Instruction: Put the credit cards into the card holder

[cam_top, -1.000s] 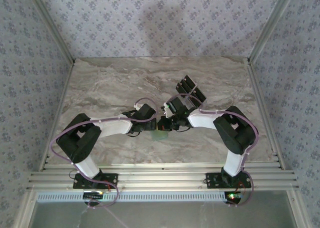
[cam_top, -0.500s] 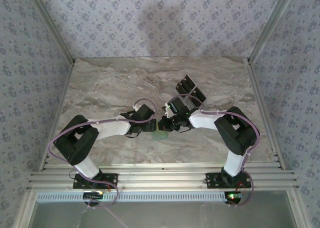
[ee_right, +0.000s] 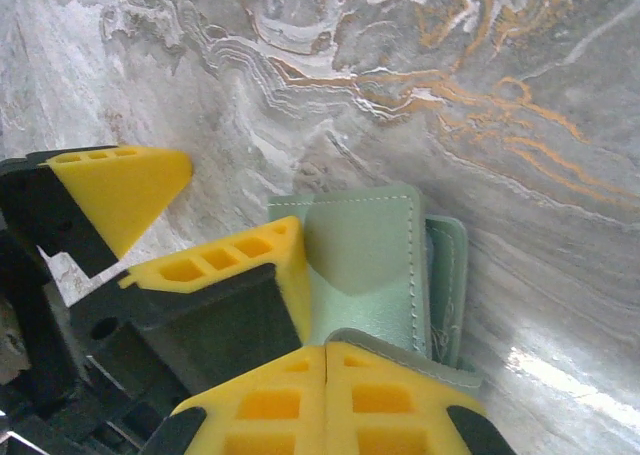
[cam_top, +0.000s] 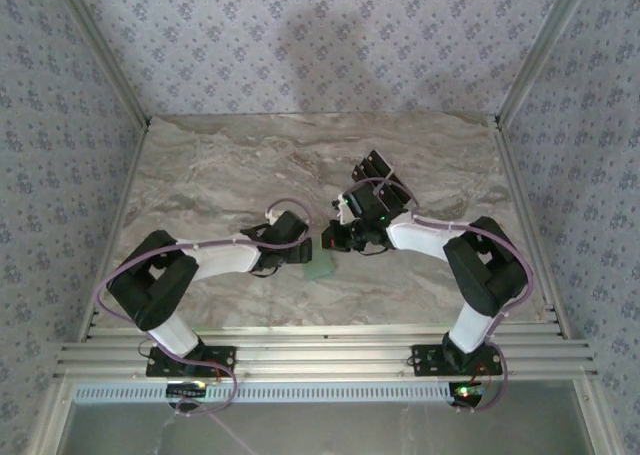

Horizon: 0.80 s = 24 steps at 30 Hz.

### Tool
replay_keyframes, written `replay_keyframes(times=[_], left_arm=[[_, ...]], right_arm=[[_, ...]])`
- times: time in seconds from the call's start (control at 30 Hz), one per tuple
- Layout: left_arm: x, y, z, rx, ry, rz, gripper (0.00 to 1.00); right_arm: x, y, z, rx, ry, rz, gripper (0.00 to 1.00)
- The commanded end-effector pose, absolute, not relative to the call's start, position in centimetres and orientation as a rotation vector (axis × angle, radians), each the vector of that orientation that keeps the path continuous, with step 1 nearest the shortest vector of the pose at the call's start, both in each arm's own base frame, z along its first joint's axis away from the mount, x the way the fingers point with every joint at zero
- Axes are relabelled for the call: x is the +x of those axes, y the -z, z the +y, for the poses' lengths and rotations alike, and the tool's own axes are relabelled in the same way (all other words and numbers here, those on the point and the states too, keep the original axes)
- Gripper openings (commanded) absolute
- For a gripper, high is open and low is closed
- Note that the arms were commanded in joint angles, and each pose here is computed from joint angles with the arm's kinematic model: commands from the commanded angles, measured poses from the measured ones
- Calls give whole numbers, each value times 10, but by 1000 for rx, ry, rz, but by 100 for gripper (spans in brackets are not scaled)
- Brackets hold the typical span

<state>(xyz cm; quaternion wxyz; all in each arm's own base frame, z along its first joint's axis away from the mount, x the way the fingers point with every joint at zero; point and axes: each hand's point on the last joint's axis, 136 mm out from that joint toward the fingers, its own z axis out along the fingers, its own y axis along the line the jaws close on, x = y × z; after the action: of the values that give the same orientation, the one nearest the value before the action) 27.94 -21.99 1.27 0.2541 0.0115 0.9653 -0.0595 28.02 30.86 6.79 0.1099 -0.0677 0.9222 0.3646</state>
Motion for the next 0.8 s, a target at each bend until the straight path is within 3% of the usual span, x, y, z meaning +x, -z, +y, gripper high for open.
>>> replay_keyframes(times=[0.0, 0.77], left_arm=[[217, 55, -210, 110, 138, 2919, 97], [209, 60, -208, 106, 147, 2929, 97]], right_arm=[[282, -72, 311, -194, -1078, 2720, 0], [268, -46, 324, -230, -1070, 2791, 0]])
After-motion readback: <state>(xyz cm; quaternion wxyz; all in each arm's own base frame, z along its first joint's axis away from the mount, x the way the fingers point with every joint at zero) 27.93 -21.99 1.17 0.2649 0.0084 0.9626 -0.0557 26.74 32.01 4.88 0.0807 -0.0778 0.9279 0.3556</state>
